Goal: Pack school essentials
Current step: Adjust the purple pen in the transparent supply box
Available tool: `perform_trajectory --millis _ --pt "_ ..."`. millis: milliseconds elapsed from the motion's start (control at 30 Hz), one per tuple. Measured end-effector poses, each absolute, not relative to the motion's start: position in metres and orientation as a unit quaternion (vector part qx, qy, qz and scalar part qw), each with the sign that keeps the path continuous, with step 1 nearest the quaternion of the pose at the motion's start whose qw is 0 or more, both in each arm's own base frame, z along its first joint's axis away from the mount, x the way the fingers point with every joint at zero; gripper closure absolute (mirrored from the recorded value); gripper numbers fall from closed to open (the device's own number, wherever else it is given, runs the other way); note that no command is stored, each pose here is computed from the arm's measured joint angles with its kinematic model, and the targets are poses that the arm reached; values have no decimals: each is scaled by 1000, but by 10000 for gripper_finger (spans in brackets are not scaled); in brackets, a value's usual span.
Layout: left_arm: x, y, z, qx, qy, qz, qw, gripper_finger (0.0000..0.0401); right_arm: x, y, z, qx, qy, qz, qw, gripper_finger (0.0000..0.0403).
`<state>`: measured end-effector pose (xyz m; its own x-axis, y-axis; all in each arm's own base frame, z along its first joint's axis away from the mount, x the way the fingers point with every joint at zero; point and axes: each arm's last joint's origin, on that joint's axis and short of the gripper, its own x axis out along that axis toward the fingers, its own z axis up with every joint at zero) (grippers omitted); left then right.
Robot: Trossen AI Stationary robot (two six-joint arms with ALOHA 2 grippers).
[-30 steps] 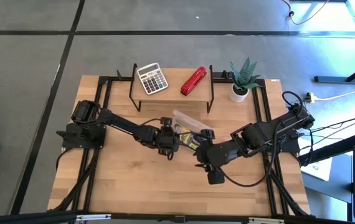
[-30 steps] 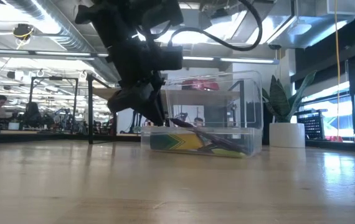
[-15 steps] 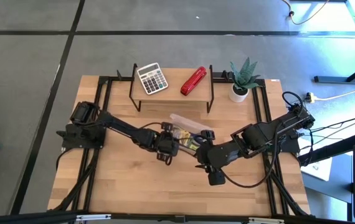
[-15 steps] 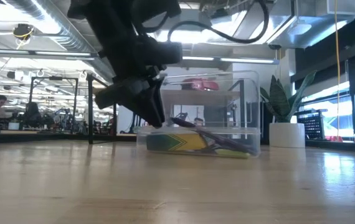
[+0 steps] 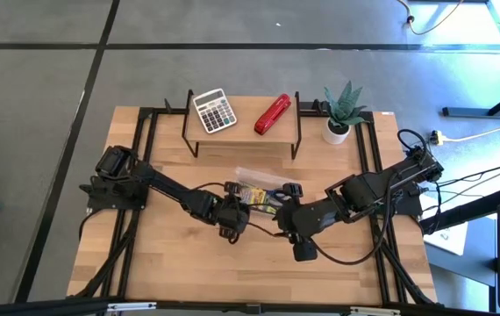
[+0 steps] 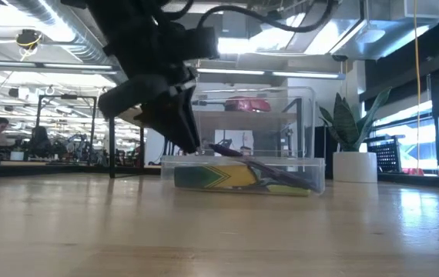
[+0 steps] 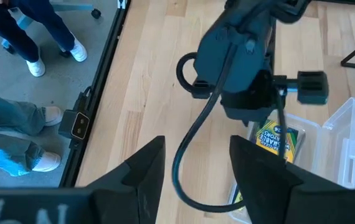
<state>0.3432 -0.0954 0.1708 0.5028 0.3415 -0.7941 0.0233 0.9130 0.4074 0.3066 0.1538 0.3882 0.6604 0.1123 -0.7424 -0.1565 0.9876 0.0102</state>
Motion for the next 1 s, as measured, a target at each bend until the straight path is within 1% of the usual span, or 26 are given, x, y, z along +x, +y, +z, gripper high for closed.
perform_trajectory --millis 100,233,367,467,567,667,733,833,1000 --pt "340 -96 183 164 471 113 859 307 307 154 388 -26 406 73 911 222" --pt "328 -101 211 140 438 124 880 307 306 154 388 -25 408 72 910 222" --pt "307 -113 244 133 385 146 902 307 306 154 388 -25 408 72 910 222" --pt "290 -124 263 127 348 160 915 307 306 153 387 -15 411 68 909 222" --pt "275 -134 277 108 317 164 928 307 307 155 385 -20 415 87 905 222" --pt "261 -144 287 97 290 172 936 307 310 158 371 -33 431 107 895 221" --pt "254 -151 290 100 275 178 939 307 313 160 355 -46 444 114 888 221" --pt "245 -160 293 99 260 177 944 307 318 162 337 -55 446 122 885 221" --pt "233 -171 295 80 245 174 950 307 329 163 320 -52 431 87 897 221"
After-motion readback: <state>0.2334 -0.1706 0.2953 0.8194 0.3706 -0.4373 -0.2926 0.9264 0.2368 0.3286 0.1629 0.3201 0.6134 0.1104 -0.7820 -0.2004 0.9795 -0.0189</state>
